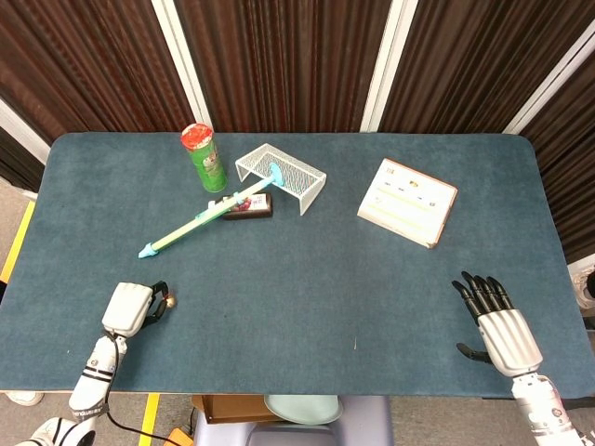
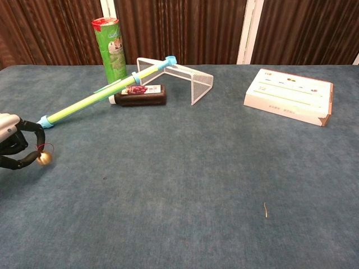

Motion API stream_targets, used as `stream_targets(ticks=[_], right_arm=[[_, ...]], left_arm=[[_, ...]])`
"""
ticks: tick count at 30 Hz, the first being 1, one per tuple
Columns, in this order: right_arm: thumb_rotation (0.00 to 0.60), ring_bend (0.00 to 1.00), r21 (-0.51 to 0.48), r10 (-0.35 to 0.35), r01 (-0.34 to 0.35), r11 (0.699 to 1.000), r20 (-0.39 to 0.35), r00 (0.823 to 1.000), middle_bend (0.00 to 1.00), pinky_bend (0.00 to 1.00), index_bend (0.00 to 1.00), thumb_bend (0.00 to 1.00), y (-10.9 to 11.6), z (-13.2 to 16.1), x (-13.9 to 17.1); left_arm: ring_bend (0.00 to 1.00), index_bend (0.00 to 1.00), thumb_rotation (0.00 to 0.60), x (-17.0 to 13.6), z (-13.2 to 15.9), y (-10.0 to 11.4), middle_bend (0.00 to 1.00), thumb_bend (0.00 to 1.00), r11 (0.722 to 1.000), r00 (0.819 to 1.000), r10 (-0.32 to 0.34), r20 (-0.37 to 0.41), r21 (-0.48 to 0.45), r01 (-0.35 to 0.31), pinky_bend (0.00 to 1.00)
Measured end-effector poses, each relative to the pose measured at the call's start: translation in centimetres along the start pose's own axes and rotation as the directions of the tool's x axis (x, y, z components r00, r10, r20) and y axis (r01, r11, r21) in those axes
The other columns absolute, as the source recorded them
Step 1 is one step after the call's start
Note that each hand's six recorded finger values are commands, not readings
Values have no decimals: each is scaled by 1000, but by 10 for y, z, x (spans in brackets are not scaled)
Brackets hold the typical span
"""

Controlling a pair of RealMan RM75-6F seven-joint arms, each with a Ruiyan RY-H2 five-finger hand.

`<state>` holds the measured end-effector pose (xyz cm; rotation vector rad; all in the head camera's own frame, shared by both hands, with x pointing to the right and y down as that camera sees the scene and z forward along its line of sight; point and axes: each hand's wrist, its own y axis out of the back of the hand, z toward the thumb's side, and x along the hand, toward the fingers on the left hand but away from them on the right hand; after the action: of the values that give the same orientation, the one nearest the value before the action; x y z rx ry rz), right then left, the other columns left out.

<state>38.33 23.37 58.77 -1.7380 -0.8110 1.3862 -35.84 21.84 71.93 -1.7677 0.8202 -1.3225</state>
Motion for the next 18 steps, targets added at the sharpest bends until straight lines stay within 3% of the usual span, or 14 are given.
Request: stream_targets(ticks=[3, 7, 9, 15, 17, 18], right_arm=[[600, 0, 4, -7, 7, 1000, 7, 1000, 0, 0, 0, 181, 0, -1, -1], [600, 0, 5, -8, 8, 1000, 7, 1000, 0, 0, 0, 181, -1, 0, -1], [600, 0, 3, -9, 9, 1000, 12, 1000, 0, 0, 0, 181, 0, -1, -1], [600, 0, -5, -23, 23, 1000, 16, 1000, 0, 0, 0, 181, 3, -1, 0], [600, 0, -8, -28, 28, 1000, 17, 999, 0, 0, 0, 182, 5, -2, 1], [600, 0, -9, -31, 31, 999, 18, 999, 0, 0, 0, 182, 6, -3, 2]], left_arm=[[997, 543, 600, 0, -1, -3, 1000, 455, 1000, 1000, -5, 2, 10, 5, 1000], [983, 302, 600, 0, 0, -6, 997, 440, 1000, 1000, -12, 6, 4, 12, 1000], [981, 233, 600, 0, 2, -4, 993, 435, 1000, 1000, -4, 12, -2, 4, 1000], [962, 169, 600, -6, 5, 1, 970, 427, 1000, 1000, 4, 31, -8, -4, 1000], [881, 162, 600, -11, 3, 8, 873, 428, 1000, 999, 25, 29, -14, -25, 988], [747, 158, 600, -14, 2, 13, 719, 429, 999, 999, 41, 27, -19, -41, 895]])
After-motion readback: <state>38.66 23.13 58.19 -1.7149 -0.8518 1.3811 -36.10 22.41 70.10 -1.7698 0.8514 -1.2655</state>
